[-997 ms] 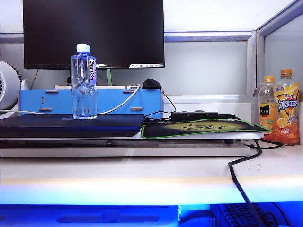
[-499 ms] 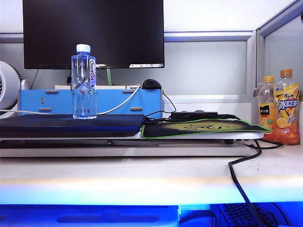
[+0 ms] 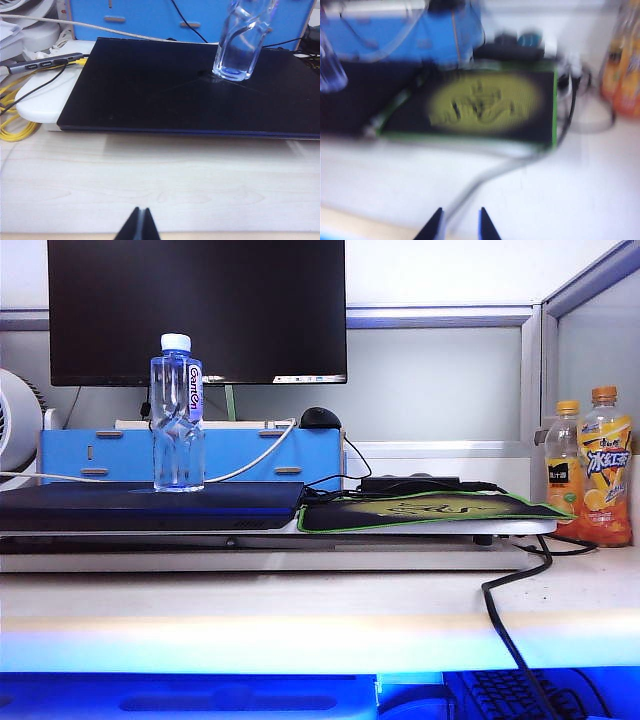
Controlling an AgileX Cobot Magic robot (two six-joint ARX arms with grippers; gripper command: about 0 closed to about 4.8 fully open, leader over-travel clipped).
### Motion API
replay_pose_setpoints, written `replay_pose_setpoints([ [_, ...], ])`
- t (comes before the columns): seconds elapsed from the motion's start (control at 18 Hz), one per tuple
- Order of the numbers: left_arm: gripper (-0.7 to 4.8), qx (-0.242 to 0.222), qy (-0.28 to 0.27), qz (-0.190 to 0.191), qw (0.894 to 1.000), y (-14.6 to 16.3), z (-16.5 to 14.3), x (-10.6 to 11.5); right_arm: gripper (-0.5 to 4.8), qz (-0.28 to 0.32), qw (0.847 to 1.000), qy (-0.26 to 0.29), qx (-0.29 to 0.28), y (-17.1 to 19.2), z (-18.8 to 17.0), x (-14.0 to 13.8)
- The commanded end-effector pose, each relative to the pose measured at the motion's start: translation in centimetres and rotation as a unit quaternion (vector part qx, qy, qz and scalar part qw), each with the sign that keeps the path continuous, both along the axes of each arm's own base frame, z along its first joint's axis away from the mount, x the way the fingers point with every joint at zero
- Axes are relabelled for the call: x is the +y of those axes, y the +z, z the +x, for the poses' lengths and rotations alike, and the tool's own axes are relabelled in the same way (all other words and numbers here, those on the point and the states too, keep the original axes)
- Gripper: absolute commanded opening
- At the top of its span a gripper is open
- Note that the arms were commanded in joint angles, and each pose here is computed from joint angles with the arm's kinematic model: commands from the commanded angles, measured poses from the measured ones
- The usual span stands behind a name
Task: Pick up the mineral water bottle and place it on the laptop.
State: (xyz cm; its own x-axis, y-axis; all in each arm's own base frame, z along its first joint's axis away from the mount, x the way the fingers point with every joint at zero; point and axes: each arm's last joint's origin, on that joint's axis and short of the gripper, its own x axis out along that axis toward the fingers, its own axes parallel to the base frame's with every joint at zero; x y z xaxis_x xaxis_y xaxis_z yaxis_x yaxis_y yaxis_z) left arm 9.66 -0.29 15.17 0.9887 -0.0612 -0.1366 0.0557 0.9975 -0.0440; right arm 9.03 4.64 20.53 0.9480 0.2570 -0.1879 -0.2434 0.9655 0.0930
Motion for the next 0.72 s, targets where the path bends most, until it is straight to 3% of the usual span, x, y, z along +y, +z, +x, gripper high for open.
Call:
replay_pose_setpoints([
  [0.06,-0.02,-0.003,-0.001,0.000,1.000,0.1,0.0,0.0,1.02,0.020,0.999,-0.009,0.032,-2.0,0.2,0.1],
  [0.72,-0.02,-0.003,-0.001,0.000,1.000,0.1,0.0,0.0,1.02,-0.007,0.997,-0.006,0.080,-6.1,0.2,0.2],
])
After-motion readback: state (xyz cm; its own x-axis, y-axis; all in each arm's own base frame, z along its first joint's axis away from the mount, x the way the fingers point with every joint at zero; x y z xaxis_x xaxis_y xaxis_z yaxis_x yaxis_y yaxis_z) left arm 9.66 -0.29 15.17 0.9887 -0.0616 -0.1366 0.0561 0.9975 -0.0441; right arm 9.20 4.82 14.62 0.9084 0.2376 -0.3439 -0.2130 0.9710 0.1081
